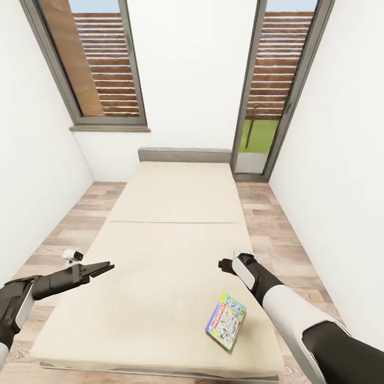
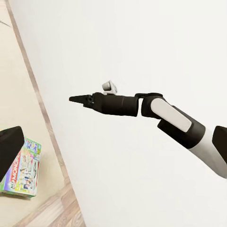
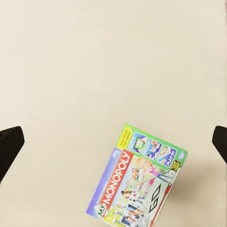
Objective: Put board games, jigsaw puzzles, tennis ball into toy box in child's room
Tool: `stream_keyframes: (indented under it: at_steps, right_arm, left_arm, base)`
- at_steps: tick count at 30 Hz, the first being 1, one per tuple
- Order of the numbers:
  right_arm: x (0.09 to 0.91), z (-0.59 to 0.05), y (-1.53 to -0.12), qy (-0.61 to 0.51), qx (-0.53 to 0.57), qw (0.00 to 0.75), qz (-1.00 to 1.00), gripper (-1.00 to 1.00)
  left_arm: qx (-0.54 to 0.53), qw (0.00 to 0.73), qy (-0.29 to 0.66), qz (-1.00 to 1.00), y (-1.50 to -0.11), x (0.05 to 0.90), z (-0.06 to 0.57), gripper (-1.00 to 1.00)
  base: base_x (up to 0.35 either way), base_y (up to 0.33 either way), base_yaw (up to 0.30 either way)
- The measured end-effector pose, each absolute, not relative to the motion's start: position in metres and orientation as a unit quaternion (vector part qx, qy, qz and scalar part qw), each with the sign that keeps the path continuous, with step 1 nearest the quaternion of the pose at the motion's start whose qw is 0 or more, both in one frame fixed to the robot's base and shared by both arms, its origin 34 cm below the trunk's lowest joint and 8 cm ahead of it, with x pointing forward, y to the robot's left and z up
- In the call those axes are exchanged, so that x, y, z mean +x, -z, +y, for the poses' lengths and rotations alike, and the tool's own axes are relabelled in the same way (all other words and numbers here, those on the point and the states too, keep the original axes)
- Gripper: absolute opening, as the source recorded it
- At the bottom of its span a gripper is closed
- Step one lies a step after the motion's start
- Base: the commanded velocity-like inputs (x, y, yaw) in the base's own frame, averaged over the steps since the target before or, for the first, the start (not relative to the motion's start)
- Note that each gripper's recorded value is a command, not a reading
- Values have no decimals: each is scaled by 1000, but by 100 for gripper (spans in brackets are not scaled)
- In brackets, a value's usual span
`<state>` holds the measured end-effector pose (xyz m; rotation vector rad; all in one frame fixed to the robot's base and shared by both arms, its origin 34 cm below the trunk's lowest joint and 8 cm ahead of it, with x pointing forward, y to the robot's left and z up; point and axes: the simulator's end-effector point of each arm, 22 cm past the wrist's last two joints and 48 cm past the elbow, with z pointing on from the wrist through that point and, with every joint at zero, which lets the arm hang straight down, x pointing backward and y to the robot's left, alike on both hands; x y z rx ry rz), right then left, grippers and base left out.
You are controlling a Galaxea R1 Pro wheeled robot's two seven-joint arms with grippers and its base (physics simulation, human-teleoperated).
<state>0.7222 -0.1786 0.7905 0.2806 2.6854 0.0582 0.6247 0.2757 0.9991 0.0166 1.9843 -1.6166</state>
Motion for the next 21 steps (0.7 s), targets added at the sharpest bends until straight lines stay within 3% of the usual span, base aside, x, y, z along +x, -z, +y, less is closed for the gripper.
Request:
stream_keyframes:
  at_steps: [21]
  right_arm:
    - [714,-180,-769,-18,100,201,974,100]
  left_arm:
    - [-4,274,605,748,-981,624,276,100]
  base:
    - [121,2,0]
